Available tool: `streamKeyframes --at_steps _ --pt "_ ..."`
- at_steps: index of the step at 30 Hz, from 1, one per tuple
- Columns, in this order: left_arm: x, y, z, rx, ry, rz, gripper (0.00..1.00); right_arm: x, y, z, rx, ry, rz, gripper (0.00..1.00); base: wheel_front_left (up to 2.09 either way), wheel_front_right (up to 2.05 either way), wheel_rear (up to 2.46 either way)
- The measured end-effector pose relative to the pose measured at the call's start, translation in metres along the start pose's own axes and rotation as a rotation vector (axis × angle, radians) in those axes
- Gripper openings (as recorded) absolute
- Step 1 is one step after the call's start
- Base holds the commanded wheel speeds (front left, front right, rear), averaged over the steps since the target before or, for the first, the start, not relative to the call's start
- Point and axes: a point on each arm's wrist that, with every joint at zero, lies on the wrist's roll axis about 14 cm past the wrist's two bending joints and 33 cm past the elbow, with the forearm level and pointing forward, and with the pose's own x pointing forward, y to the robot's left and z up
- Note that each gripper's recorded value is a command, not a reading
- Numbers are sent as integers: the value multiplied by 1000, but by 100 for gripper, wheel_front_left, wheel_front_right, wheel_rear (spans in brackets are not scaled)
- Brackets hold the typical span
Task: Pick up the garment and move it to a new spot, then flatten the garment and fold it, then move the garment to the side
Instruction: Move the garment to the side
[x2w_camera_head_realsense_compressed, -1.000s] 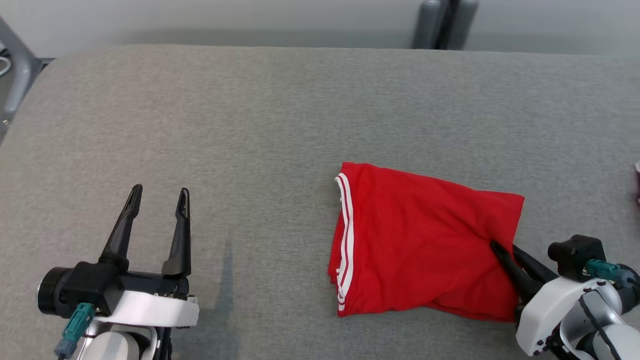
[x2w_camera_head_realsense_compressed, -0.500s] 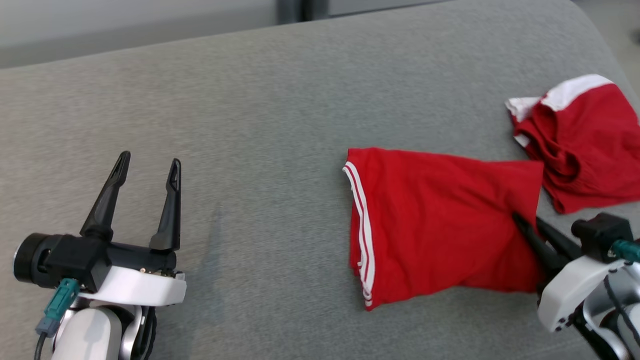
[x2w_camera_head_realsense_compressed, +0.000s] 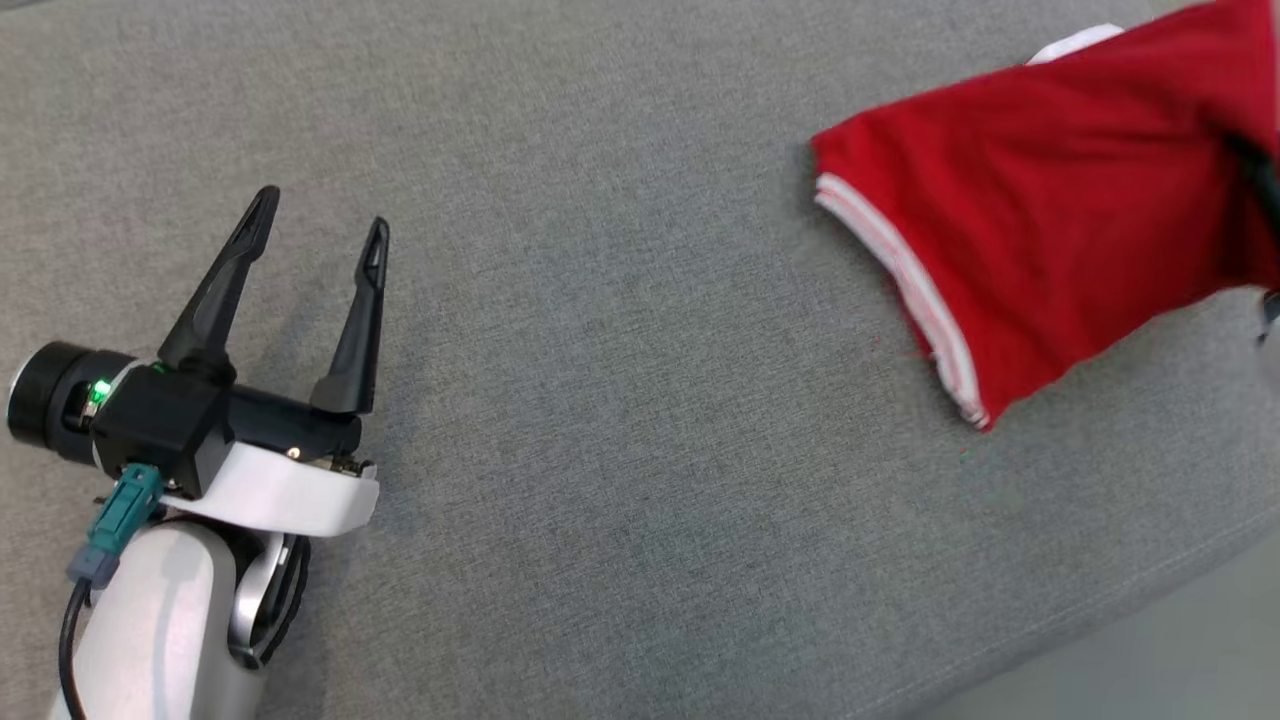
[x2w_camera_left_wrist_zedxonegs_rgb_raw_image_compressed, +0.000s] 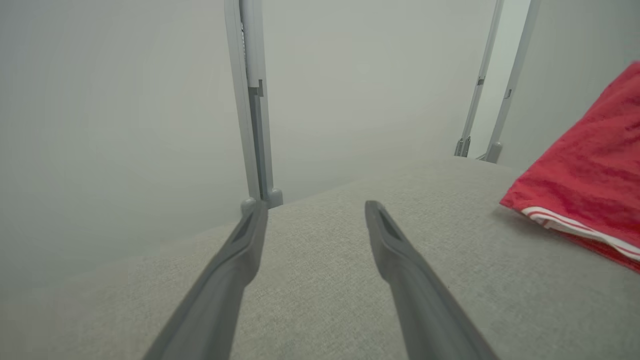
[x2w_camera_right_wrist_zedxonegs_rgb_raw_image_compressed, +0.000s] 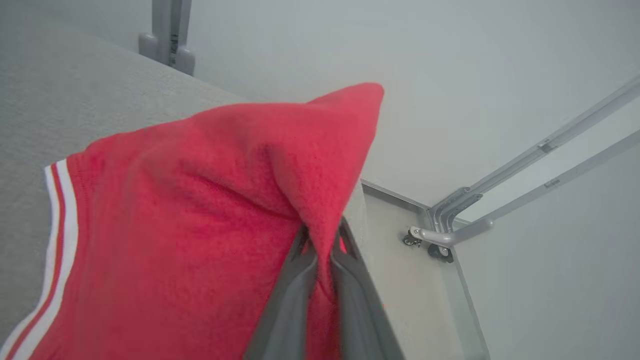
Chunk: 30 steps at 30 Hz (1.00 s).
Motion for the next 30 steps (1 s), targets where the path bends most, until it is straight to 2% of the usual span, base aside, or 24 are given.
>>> streamKeyframes --at_steps 2,5,12,13,14,23,27,30 --pt "8 -3 -7 -10 4 -21 100 10 -29 -4 -33 28 -53 0 0 0 0" --pt "11 -3 -13 -16 7 -27 100 19 -51 -8 -45 41 -97 0 0 0 0" --pt "11 3 -26 -15 31 -27 100 40 -64 -38 -16 108 -142 0 0 0 0" --pt "12 5 -26 -14 30 -25 100 42 -64 -45 -6 129 -148 60 0 0 0" --pt "12 6 -26 -13 29 -24 100 44 -65 -52 5 147 -157 100 0 0 0" --pt "11 10 -20 -8 15 -2 100 38 -70 -62 131 88 -240 100 0 0 0" --pt "6 11 -9 -3 -8 22 100 29 -70 -51 207 16 -273 100 0 0 0" --pt "-3 17 -3 -5 -12 64 100 24 -66 -29 253 -77 -279 100 0 0 0"
